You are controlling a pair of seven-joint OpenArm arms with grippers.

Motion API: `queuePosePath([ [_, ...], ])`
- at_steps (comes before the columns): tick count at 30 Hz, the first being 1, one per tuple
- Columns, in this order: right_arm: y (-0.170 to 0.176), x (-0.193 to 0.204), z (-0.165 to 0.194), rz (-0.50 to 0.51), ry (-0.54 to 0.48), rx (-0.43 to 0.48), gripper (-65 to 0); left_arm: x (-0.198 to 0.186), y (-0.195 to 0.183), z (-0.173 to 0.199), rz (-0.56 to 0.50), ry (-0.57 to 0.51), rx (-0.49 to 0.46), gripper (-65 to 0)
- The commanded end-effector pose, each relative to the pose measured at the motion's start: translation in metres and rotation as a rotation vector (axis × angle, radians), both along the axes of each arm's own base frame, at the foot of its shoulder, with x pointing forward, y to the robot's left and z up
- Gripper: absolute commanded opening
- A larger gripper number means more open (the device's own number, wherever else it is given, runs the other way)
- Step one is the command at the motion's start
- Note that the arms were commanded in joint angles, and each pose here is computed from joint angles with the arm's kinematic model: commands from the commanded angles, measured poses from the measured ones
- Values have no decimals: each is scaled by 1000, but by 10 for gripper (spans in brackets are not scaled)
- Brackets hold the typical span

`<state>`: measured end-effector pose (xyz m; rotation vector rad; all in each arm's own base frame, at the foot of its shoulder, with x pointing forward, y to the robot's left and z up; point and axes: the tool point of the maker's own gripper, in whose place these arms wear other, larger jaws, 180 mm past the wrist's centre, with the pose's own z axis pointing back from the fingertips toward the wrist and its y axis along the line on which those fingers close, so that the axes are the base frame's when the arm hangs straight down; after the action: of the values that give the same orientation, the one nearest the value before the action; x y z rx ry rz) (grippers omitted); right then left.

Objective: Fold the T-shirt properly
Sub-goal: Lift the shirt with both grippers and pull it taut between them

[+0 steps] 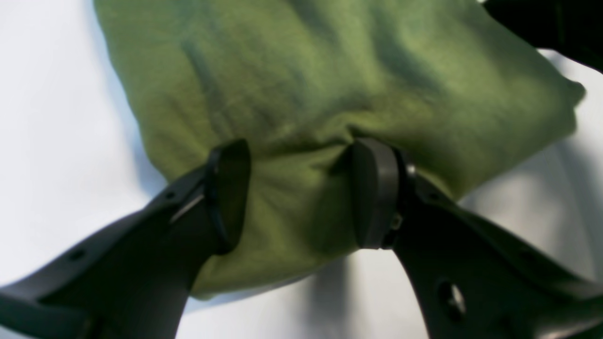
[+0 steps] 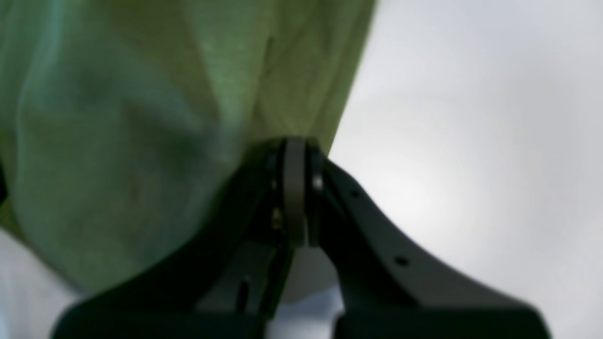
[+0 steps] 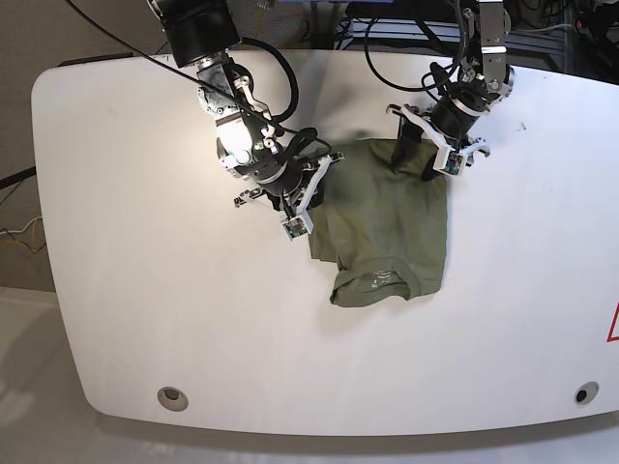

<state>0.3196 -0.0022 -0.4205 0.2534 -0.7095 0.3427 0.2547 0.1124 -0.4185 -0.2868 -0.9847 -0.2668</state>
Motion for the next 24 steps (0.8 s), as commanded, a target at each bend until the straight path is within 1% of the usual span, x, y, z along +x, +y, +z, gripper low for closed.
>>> queuePosePath([
  [1, 0, 13, 8, -29, -43, 26, -650, 8, 10, 4, 1, -10, 40, -326],
  [5, -3, 15, 1, -47, -39, 31, -650, 15, 10, 4, 3, -17, 38, -326],
  [9, -3, 27, -2, -50, -48, 34, -650, 22, 11, 0, 6, -11, 34, -326],
  [17, 10, 46, -2, -55, -51, 49, -650, 34, 11, -10, 14, 8, 22, -326],
  [24, 21, 67, 5, -58, -82, 71, -650, 48, 13, -14, 21, 15, 15, -326],
])
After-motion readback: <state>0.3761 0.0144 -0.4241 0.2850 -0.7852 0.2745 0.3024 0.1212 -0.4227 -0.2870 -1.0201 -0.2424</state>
